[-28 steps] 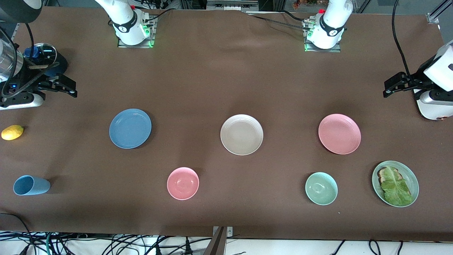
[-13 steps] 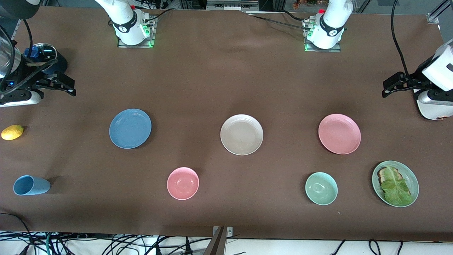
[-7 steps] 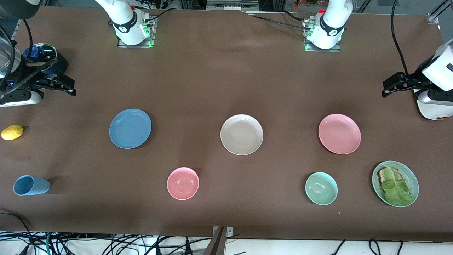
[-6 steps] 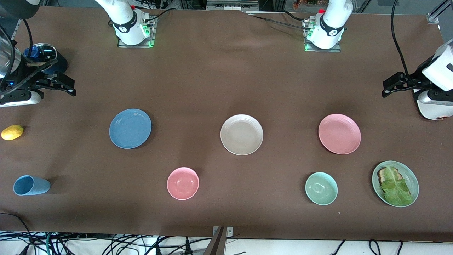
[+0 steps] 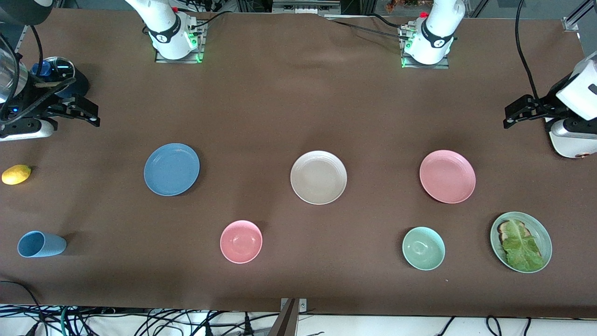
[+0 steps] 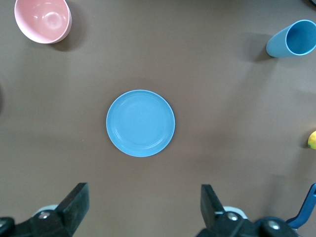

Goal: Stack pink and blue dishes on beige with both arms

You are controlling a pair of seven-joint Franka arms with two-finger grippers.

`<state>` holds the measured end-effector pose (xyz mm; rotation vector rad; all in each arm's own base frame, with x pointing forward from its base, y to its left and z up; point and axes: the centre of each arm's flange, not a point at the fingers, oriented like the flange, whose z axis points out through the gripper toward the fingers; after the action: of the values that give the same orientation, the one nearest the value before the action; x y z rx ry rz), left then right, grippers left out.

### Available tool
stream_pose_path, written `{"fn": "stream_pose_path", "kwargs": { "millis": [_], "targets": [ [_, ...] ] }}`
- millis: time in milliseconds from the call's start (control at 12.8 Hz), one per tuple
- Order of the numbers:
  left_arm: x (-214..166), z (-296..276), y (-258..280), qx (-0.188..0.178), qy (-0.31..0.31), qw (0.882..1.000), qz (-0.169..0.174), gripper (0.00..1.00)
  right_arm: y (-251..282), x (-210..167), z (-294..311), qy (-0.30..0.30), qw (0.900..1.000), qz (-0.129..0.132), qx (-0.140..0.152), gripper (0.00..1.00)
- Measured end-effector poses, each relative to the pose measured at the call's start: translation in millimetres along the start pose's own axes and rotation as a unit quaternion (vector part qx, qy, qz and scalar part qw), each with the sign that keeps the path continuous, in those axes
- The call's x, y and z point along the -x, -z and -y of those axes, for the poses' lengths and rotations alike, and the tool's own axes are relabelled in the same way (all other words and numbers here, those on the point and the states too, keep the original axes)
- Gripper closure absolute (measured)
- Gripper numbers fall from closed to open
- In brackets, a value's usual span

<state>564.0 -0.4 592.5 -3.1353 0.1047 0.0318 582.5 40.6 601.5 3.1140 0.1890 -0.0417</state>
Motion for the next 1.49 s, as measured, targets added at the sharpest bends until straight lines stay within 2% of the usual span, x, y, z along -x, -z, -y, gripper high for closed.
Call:
{"fn": "stream_pose_path", "kwargs": {
  "millis": [1097,1332,1488],
  "targets": [
    [-2,0,-4,0.000,-0.002,1.000,0.004,0.00,0,0,0,0.000,1.000,0.000,0.000,0.00],
    [-10,-2,-22,0.002,-0.033,0.999,0.019,0.00,0,0,0,0.000,1.000,0.000,0.000,0.00],
    [-20,2,-48,0.012,-0.032,0.999,0.041,0.00,0,0,0,0.000,1.000,0.000,0.000,0.00]
  ]
}}
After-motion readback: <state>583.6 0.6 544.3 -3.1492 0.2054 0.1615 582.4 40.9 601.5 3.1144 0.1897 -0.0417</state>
